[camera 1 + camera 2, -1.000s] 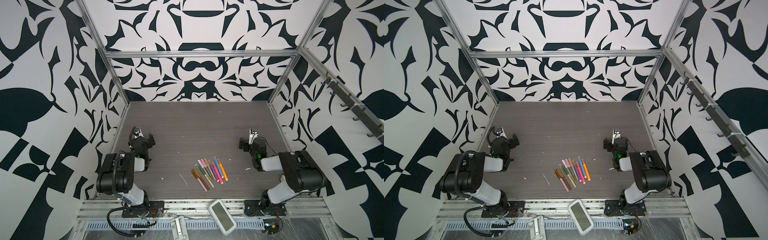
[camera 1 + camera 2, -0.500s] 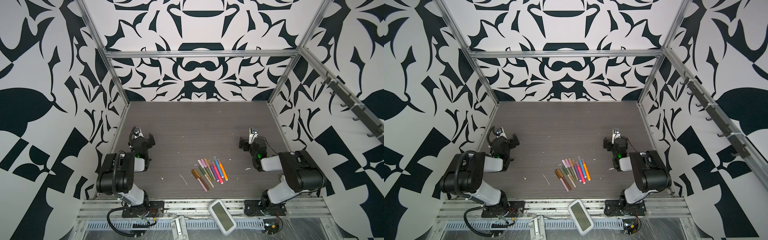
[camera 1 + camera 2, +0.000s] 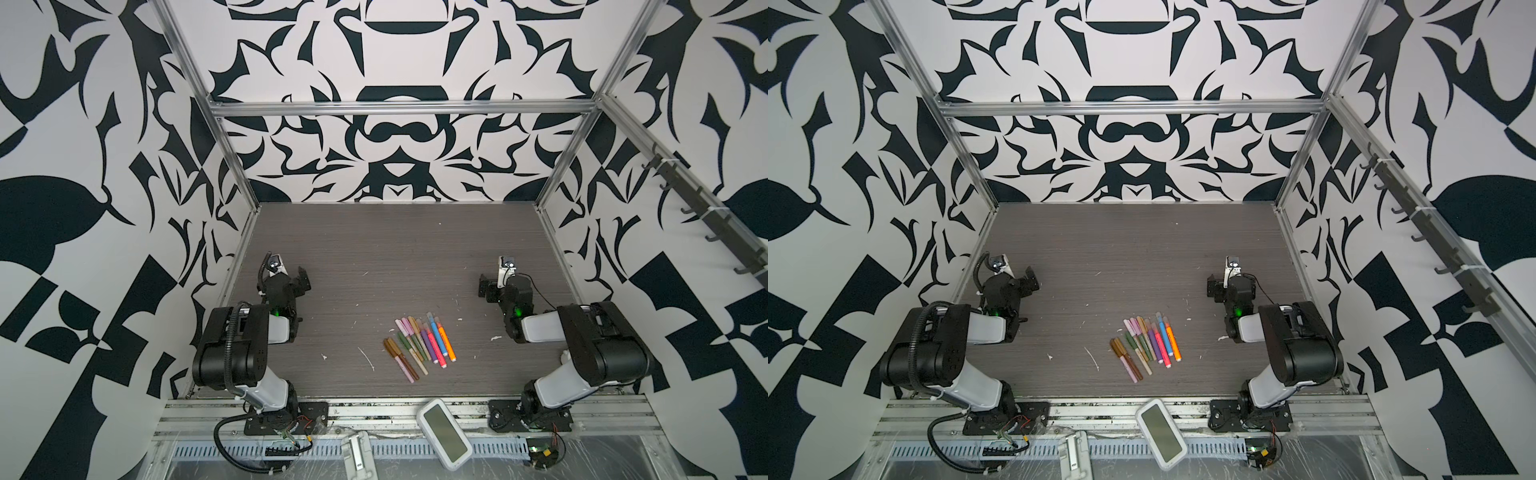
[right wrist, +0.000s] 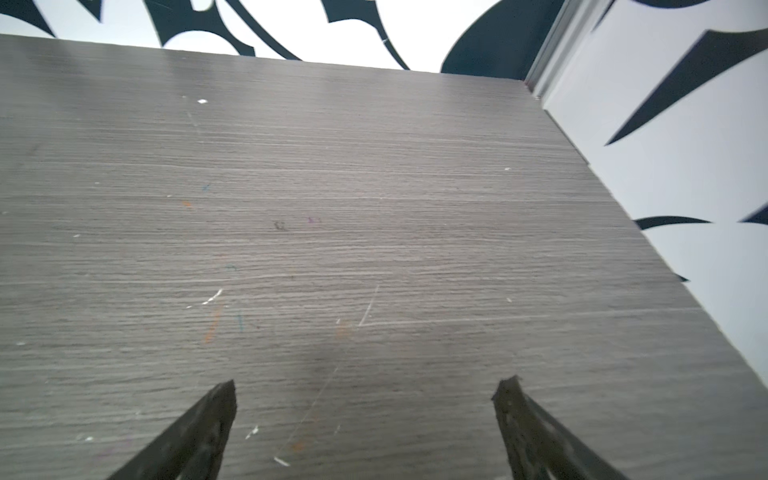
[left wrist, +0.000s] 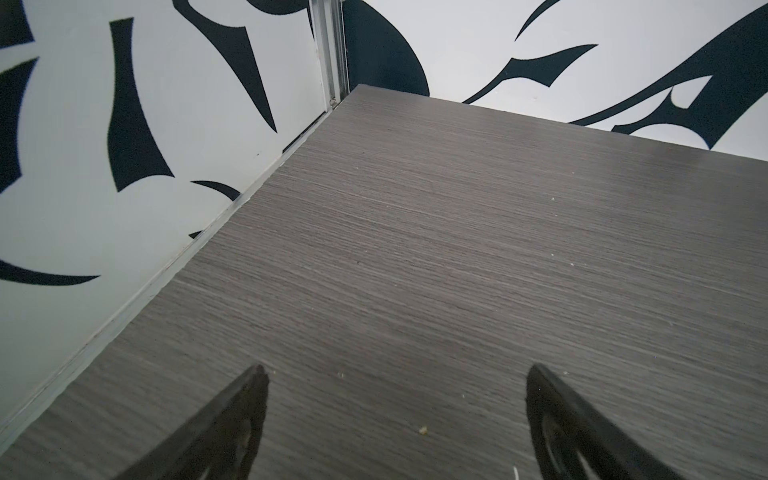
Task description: Open the pen caps
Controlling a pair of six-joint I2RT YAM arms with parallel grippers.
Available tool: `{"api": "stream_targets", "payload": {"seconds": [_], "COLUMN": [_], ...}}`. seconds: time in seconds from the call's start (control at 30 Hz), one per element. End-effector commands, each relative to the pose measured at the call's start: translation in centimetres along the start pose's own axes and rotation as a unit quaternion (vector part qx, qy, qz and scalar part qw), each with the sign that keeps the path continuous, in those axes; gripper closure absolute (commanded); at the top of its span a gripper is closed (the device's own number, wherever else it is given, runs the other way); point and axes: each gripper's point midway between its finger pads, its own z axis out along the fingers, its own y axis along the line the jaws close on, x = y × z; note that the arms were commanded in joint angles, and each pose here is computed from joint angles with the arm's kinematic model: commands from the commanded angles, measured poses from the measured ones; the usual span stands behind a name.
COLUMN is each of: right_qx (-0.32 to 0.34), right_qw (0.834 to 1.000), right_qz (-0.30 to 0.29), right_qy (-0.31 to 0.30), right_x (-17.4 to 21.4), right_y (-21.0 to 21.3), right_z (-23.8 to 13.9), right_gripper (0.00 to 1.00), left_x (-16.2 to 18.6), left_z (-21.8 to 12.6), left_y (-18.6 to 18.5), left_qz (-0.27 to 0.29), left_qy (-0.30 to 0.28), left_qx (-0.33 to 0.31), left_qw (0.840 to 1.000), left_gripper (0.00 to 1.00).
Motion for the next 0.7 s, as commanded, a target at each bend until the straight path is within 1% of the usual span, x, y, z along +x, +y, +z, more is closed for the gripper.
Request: {"api": "stream_targets", "payload": {"seconds": [0.0, 0.07, 0.1, 0.13, 0.17, 0.23, 0.3, 0.33, 0.43, 0.5, 0.53, 0.57, 0.63, 0.67], "right_qx": [0.043, 0.045, 0.049, 0.053, 0.051, 0.051, 0.014, -0.025, -0.091, -0.119, -0.13, -0.131, -0.116, -0.106], "right_qw": [0.998, 0.999, 0.999, 0.998, 0.997, 0.993, 0.988, 0.982, 0.96, 0.946, 0.937, 0.932, 0.922, 0.921], "right_qz": [0.001, 0.006, 0.014, 0.024, 0.036, 0.095, 0.144, 0.174, 0.235, 0.25, 0.263, 0.27, 0.287, 0.29], "right_qy": [-0.043, -0.016, 0.004, 0.025, 0.041, 0.055, 0.058, 0.067, 0.126, 0.17, 0.19, 0.204, 0.232, 0.237], "right_x": [-5.7, -7.4, -8.0, -8.6, -9.2, -10.1, -10.6, -10.6, -9.3, -7.8, -6.9, -6.2, -4.1, -3.4], "right_y": [-1.0, -1.3, -1.5, -1.7, -1.7, -1.5, -0.2, 1.2, 4.2, 5.6, 6.2, 6.3, 6.1, 5.7], "right_z": [-2.0, -3.0, -3.4, -3.9, -4.3, -5.3, -5.8, -5.9, -5.7, -5.8, -6.0, -6.1, -6.8, -7.2], "right_gripper": [0.0, 0.0, 0.0, 0.0, 0.0, 0.0, 0.0, 0.0, 0.0, 0.0, 0.0, 0.0, 0.0, 0.0], "left_x": [-3.0, -4.7, -5.7, -6.9, -7.4, -8.7, -9.2, -9.3, -8.6, -8.1, -7.8, -7.4, -6.0, -5.2], "left_z": [-0.9, -1.2, -1.4, -1.4, -1.5, -1.6, -1.9, -2.3, -3.7, -5.1, -6.0, -6.8, -8.7, -9.5], "left_y": [-0.5, -1.1, -1.1, -1.0, -1.5, -4.3, -7.6, -9.6, -15.6, -18.9, -20.5, -21.6, -23.7, -24.1], "left_qz": [-0.006, -0.002, -0.024, -0.062, -0.083, -0.114, -0.131, -0.128, -0.097, -0.083, -0.08, -0.08, -0.075, -0.073], "left_qy": [-0.01, 0.007, 0.012, 0.014, 0.028, 0.058, 0.092, 0.112, 0.17, 0.203, 0.219, 0.233, 0.264, 0.277], "left_qx": [0.014, 0.024, 0.019, 0.011, 0.022, 0.081, 0.117, 0.135, 0.184, 0.21, 0.223, 0.232, 0.249, 0.251], "left_qw": [1.0, 1.0, 0.999, 0.998, 0.996, 0.988, 0.98, 0.976, 0.963, 0.953, 0.946, 0.941, 0.929, 0.925], "left_gripper": [0.01, 0.01, 0.01, 0.01, 0.01, 0.01, 0.01, 0.01, 0.01, 0.01, 0.01, 0.01, 0.01, 0.01]}}
